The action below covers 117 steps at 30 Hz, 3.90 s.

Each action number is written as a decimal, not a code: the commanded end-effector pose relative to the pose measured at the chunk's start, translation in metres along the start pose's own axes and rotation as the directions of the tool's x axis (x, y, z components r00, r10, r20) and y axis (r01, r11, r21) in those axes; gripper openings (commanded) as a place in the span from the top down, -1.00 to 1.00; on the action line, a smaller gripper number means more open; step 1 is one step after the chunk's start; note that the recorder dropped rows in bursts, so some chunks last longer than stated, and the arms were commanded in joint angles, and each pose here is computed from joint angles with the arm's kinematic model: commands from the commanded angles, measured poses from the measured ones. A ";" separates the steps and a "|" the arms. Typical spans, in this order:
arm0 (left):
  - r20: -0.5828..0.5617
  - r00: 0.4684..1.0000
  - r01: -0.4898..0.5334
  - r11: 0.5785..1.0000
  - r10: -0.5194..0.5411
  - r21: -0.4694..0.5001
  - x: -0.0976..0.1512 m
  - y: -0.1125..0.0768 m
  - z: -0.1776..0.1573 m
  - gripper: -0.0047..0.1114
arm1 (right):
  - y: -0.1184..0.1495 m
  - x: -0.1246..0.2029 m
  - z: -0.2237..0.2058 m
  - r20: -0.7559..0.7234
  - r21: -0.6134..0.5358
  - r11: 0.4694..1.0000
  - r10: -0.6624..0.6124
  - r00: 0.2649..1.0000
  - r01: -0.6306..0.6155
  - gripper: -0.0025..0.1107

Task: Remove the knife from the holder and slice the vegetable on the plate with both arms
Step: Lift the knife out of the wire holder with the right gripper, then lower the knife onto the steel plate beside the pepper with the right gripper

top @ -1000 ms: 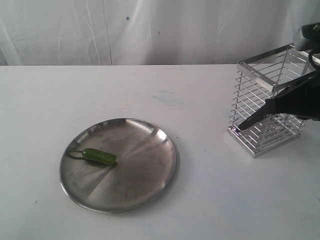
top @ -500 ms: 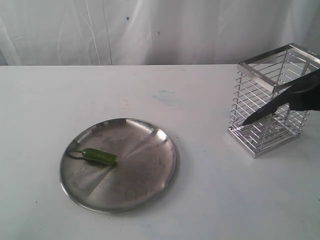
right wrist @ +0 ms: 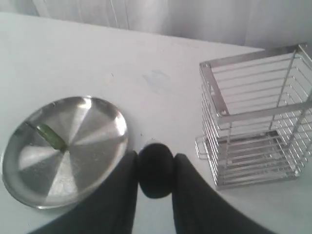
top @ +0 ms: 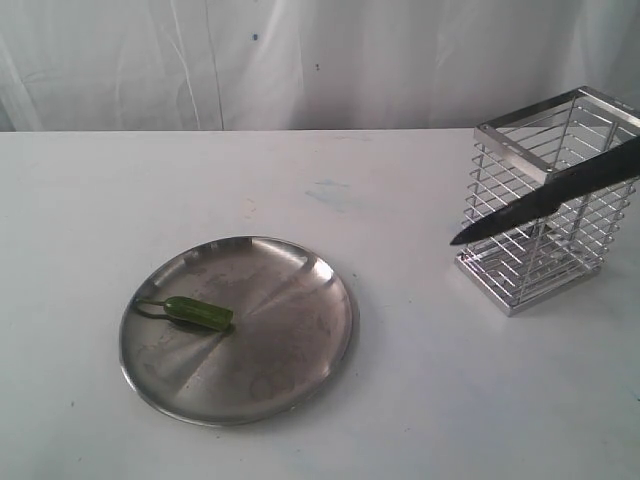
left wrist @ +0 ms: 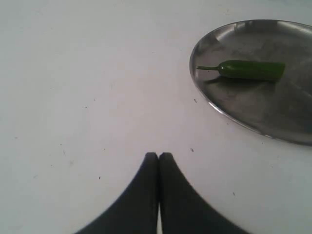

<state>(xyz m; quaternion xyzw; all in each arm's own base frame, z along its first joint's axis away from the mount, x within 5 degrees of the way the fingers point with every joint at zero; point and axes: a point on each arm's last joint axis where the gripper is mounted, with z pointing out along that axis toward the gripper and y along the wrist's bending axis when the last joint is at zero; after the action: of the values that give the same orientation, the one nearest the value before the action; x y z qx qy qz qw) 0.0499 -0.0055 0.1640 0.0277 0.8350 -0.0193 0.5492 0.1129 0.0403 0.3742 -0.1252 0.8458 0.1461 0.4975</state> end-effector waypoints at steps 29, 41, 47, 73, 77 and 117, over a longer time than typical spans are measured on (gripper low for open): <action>-0.003 1.000 0.000 1.000 0.000 0.007 0.002 0.000 0.001 0.92 | 0.021 0.091 0.065 0.244 -0.446 0.892 0.042 0.969 0.074 0.96; -0.003 1.000 0.000 1.000 0.000 0.007 0.002 0.000 0.001 0.92 | 0.013 0.055 0.092 0.225 -0.420 0.903 0.006 0.974 0.091 0.96; -0.003 1.000 0.000 1.000 0.000 0.007 0.002 0.000 0.001 0.92 | 0.010 0.028 0.160 0.113 -0.595 0.802 0.022 0.993 0.050 0.96; -0.003 1.000 0.000 1.000 0.000 0.007 0.002 0.000 0.001 0.92 | 0.017 -0.001 0.155 0.086 -0.334 0.929 0.198 0.976 -0.159 0.96; -0.003 1.000 0.000 1.000 0.000 0.007 0.002 0.000 0.001 0.92 | 0.016 0.007 0.156 -0.025 -0.331 0.842 0.443 0.896 -0.425 0.96; -0.003 1.000 0.000 1.000 0.000 0.007 0.002 0.000 0.001 0.92 | 0.019 0.072 0.224 -0.414 -0.244 0.700 0.551 0.724 -0.672 0.96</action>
<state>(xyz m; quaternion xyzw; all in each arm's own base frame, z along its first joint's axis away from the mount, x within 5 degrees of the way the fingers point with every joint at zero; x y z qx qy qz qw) 0.0499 -0.0055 0.1640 0.0277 0.8350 -0.0193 0.5492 0.2424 0.1305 0.2065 0.0774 0.8651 0.4336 0.2399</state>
